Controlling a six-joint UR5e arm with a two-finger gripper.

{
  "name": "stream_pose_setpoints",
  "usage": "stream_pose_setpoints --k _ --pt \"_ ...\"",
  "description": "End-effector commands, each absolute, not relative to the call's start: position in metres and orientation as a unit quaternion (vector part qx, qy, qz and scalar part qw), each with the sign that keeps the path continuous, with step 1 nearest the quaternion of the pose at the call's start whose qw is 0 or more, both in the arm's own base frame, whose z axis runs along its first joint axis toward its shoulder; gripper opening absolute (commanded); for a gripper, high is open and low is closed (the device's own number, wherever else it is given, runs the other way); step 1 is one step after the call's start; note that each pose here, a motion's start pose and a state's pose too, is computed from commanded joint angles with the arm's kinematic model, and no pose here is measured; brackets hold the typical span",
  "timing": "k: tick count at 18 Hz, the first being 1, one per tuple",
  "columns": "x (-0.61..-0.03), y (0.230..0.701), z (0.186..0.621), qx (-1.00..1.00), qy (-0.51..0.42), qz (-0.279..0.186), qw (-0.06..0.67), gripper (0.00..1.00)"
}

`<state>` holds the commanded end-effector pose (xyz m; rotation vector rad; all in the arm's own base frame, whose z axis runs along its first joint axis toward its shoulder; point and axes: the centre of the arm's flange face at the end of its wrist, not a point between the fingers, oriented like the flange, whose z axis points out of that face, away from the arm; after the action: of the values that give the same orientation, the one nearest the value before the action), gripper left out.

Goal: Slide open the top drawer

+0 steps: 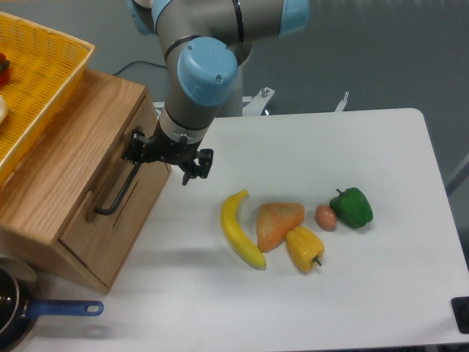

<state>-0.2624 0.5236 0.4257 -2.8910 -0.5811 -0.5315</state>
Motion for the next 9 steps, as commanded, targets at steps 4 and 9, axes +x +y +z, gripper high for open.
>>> stream_pose_setpoints --k 4,9 --pt "-0.255 0.526 0.427 -0.963 -0.187 -0.18 0.069 1.0" --pt "-0.245 0.531 0.427 -0.965 -0.178 -0.18 0.068 1.0"
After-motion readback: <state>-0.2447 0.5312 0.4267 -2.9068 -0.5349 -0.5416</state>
